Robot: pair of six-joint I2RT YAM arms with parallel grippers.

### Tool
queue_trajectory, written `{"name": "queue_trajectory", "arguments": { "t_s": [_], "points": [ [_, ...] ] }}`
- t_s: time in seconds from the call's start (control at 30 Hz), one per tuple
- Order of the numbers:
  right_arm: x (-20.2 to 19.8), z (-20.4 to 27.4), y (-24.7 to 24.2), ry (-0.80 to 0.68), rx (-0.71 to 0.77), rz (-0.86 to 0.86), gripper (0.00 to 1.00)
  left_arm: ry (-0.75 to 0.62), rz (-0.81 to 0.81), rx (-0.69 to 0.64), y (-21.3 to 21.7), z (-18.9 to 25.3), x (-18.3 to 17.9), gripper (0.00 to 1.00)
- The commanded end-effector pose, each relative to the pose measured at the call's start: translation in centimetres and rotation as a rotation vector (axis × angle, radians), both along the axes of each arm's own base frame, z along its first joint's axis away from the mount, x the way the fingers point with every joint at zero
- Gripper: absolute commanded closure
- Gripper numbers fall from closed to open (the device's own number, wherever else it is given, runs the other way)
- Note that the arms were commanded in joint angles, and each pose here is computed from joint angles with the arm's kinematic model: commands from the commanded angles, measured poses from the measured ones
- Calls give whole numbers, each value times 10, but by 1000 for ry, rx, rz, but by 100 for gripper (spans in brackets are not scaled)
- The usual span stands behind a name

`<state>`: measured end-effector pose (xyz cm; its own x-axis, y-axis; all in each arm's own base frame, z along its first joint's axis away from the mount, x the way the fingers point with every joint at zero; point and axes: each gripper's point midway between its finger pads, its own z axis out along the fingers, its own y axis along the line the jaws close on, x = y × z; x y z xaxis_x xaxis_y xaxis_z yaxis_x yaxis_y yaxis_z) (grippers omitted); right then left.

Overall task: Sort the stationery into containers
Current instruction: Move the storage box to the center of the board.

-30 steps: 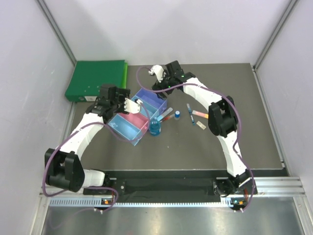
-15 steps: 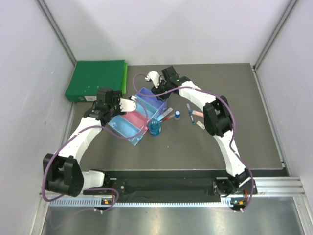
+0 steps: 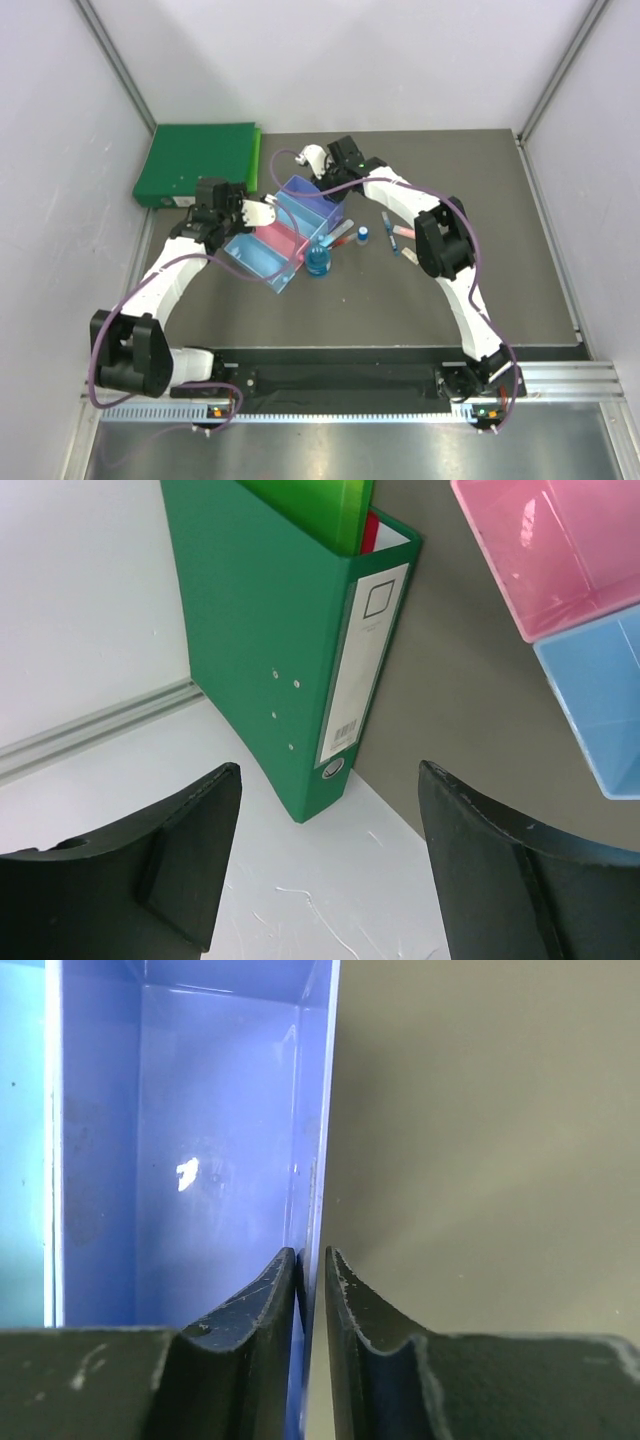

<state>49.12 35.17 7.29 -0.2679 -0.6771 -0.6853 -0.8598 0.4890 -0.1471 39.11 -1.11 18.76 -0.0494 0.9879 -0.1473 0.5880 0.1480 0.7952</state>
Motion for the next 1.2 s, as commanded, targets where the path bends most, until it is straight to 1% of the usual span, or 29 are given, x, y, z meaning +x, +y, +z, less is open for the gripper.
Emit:
{"name": "queue_trajectory", "arguments": {
  "t_s": [0.0, 0.03, 0.13, 0.47, 0.53, 0.8, 0.93, 1.1, 1.13, 1.17],
  "points": [
    [20, 18, -6, -73, 6, -91, 82, -58, -28, -4, -2, 15, 13, 23],
    [22, 18, -11, -76, 0, -109, 85, -58, -30, -2, -2, 14, 14, 23],
    [30, 23, -26, -93, -10, -164, 87, -56, -28, -2, -1, 14, 16, 23],
    [58, 26, -71, -142, -58, -352, 94, -57, -37, 5, -2, 14, 17, 23],
    [64, 26, -83, -153, -68, -410, 97, -58, -44, 9, -3, 14, 17, 23],
    [76, 30, -125, -194, -123, -575, 98, -61, -61, 26, -3, 17, 20, 23],
    [79, 40, -152, -204, -121, -666, 100, -63, -70, 34, -4, 19, 23, 23],
    [71, 47, -181, -206, -155, -755, 100, -58, -86, 45, -6, 20, 25, 23],
    [69, 54, -187, -207, -145, -777, 100, -61, -87, 45, -6, 21, 26, 23],
    [64, 51, -191, -196, -155, -788, 100, -58, -92, 44, -6, 20, 27, 23]
  ]
}}
